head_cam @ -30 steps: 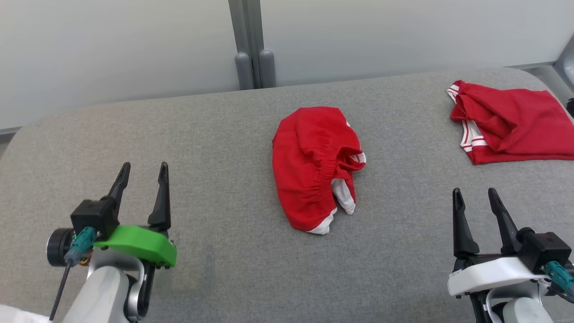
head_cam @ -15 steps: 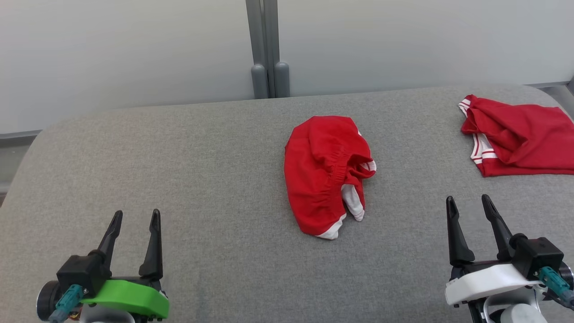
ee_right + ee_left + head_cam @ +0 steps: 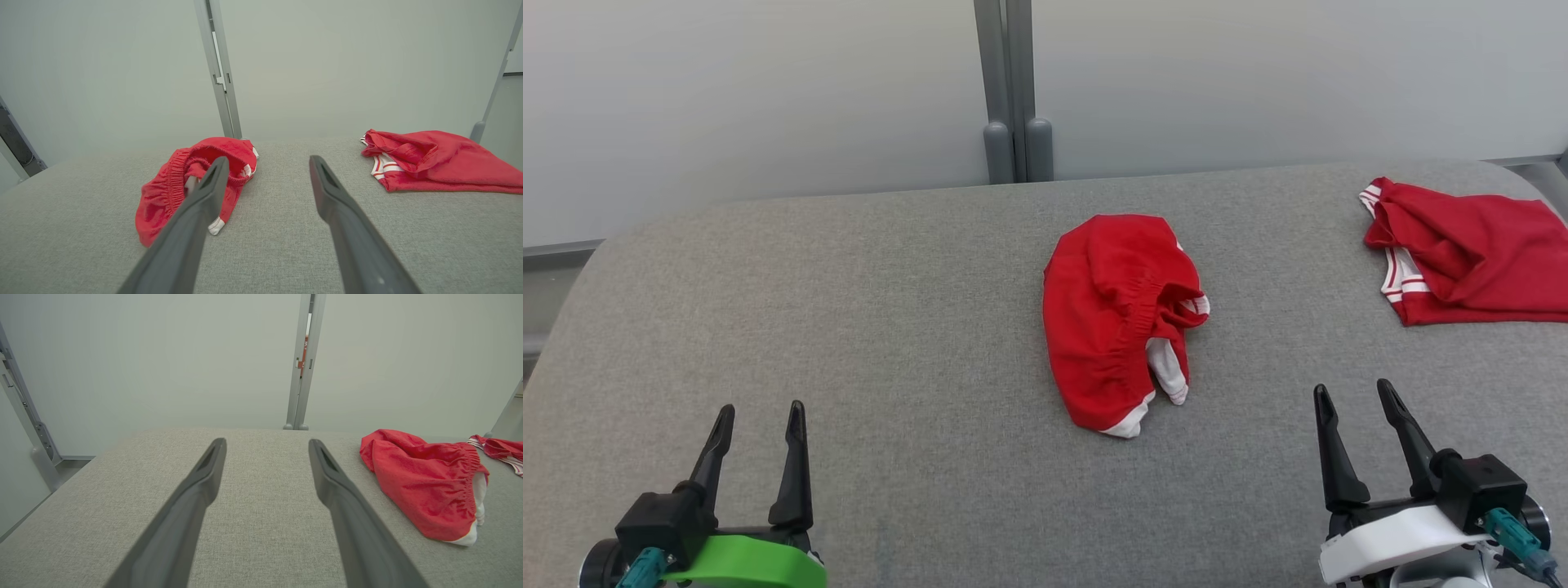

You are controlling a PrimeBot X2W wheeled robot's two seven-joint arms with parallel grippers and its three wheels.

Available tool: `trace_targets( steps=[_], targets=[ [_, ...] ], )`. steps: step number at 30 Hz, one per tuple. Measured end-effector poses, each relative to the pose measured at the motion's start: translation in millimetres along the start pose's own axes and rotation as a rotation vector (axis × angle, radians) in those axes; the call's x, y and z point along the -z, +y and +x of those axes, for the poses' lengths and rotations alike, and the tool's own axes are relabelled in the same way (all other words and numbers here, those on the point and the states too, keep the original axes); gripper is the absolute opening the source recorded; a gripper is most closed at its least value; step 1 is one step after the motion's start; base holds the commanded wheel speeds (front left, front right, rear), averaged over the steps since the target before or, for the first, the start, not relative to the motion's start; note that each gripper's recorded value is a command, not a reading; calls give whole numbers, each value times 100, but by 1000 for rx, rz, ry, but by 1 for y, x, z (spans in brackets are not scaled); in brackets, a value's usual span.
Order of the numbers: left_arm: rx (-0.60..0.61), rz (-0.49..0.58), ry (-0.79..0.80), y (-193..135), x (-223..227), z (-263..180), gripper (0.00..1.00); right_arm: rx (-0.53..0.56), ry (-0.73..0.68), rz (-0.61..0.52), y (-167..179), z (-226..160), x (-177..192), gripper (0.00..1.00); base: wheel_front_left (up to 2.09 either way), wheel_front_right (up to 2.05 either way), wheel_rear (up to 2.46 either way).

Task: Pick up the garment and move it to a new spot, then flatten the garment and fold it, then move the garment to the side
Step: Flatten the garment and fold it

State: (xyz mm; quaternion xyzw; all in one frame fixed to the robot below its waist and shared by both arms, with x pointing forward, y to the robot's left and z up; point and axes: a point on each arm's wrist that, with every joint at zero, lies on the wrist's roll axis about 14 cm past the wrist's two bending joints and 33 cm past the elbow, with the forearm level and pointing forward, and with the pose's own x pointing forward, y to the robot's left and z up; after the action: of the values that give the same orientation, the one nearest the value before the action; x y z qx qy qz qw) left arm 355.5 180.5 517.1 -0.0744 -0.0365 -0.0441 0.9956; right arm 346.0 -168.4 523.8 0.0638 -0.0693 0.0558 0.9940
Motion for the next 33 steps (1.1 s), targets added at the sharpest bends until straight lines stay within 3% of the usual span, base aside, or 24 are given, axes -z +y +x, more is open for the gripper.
trace_targets(
  steps=[33],
  targets=[
    [-19,-11,14,6,-9,-1,100,-12,-3,10,6,2,-2,100,0,0,0]
  ],
)
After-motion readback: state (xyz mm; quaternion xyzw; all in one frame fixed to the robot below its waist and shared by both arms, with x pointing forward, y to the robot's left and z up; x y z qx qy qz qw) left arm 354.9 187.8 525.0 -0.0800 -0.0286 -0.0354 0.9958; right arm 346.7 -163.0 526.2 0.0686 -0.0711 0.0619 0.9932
